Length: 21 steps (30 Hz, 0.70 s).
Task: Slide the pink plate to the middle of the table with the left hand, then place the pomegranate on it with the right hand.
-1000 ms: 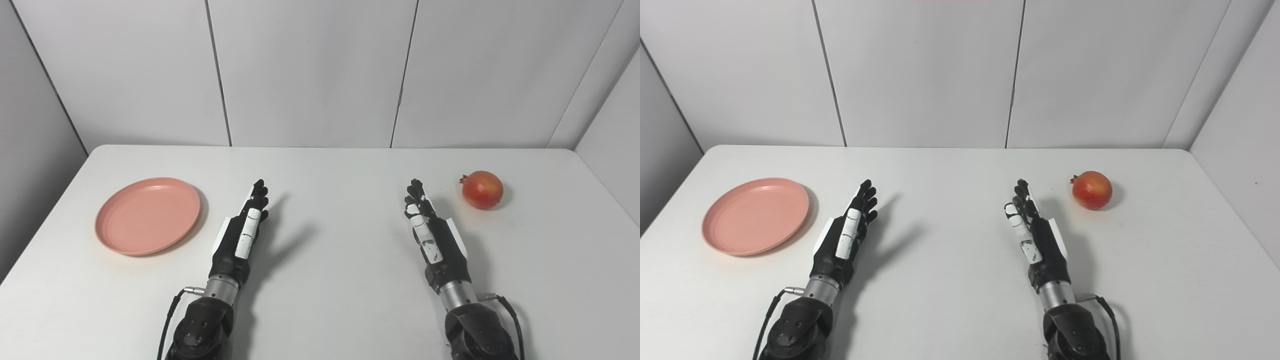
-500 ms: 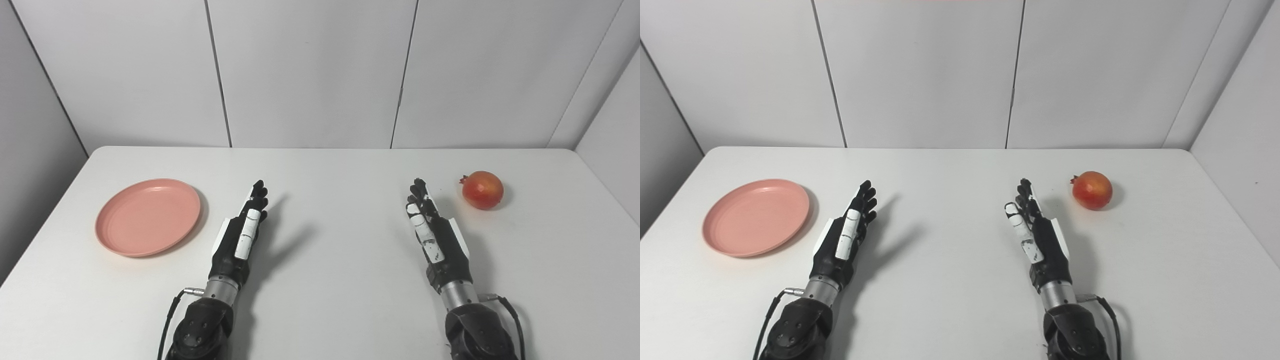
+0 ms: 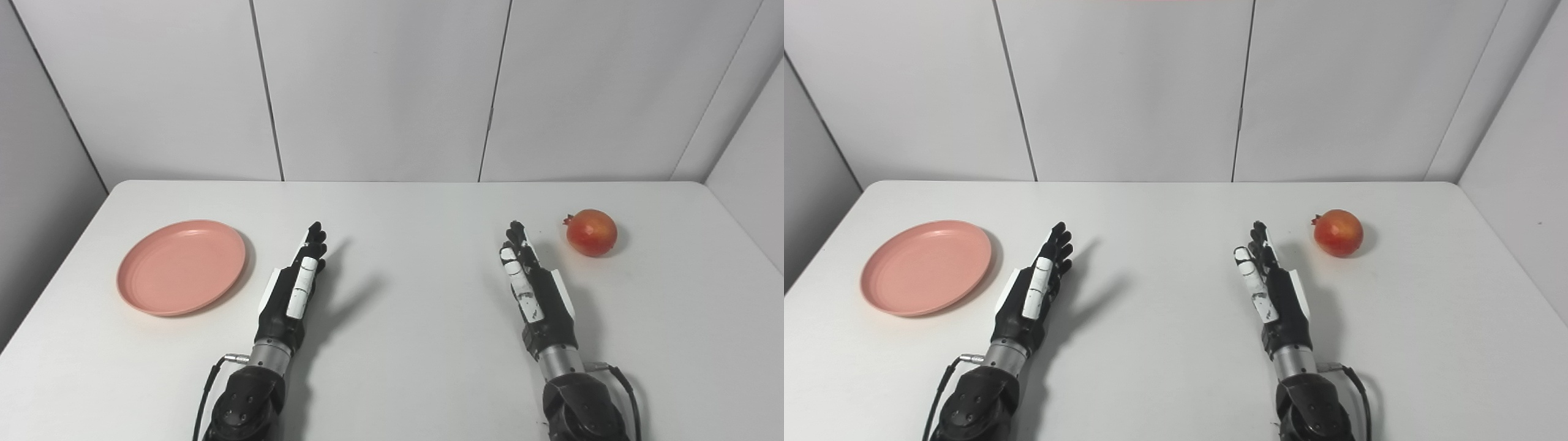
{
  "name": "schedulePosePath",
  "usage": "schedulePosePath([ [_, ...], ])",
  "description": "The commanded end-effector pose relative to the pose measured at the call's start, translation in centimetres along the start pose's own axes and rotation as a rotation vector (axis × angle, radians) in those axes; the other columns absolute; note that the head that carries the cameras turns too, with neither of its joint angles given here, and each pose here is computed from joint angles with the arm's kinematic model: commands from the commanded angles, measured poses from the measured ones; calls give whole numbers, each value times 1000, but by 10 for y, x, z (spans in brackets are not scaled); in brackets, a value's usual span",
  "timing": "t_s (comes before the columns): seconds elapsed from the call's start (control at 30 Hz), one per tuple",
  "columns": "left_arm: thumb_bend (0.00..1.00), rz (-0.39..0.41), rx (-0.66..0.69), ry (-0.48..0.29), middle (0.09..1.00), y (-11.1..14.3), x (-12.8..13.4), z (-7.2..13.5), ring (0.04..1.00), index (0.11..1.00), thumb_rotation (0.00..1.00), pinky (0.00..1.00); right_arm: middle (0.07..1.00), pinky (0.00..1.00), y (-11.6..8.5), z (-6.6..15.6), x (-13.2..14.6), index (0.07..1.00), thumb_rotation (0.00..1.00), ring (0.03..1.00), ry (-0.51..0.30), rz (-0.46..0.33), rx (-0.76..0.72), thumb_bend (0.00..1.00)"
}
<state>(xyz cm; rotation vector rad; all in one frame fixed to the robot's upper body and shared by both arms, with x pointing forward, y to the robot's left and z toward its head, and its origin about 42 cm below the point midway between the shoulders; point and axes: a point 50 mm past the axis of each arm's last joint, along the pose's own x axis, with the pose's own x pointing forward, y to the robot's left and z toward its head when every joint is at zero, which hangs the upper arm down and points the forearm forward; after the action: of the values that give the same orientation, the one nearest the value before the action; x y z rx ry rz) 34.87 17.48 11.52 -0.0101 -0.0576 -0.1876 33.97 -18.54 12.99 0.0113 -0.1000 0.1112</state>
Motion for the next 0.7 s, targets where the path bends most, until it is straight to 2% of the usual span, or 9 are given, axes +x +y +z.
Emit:
schedulePosePath([
  [0.0,727,-14,20,-99,1000,-1,14,22,1000,1000,1000,997,1000,1000,1,23,13,1000,887,1000,-99,31,-15,735],
  [0.1,715,-21,2,-102,1000,-3,15,23,1000,1000,1000,1000,1000,1000,0,22,13,1000,851,1000,-104,-3,16,732],
  [0.2,723,-16,10,-99,1000,-4,16,22,1000,1000,1000,1000,993,999,-1,20,13,982,832,996,-108,-29,24,670],
  [0.37,730,-16,3,-102,1000,-5,16,22,1000,1000,1000,1000,999,1000,-2,19,13,980,829,999,-113,-18,29,593],
  [0.5,738,-15,9,-106,1000,-5,17,21,1000,1000,1000,1000,1000,1000,-3,19,13,999,871,1000,-113,-4,7,642],
  [0.67,733,-22,-18,-107,1000,-6,18,22,1000,1000,1000,1000,1000,1000,-3,17,13,995,833,1000,-103,-15,32,670],
])
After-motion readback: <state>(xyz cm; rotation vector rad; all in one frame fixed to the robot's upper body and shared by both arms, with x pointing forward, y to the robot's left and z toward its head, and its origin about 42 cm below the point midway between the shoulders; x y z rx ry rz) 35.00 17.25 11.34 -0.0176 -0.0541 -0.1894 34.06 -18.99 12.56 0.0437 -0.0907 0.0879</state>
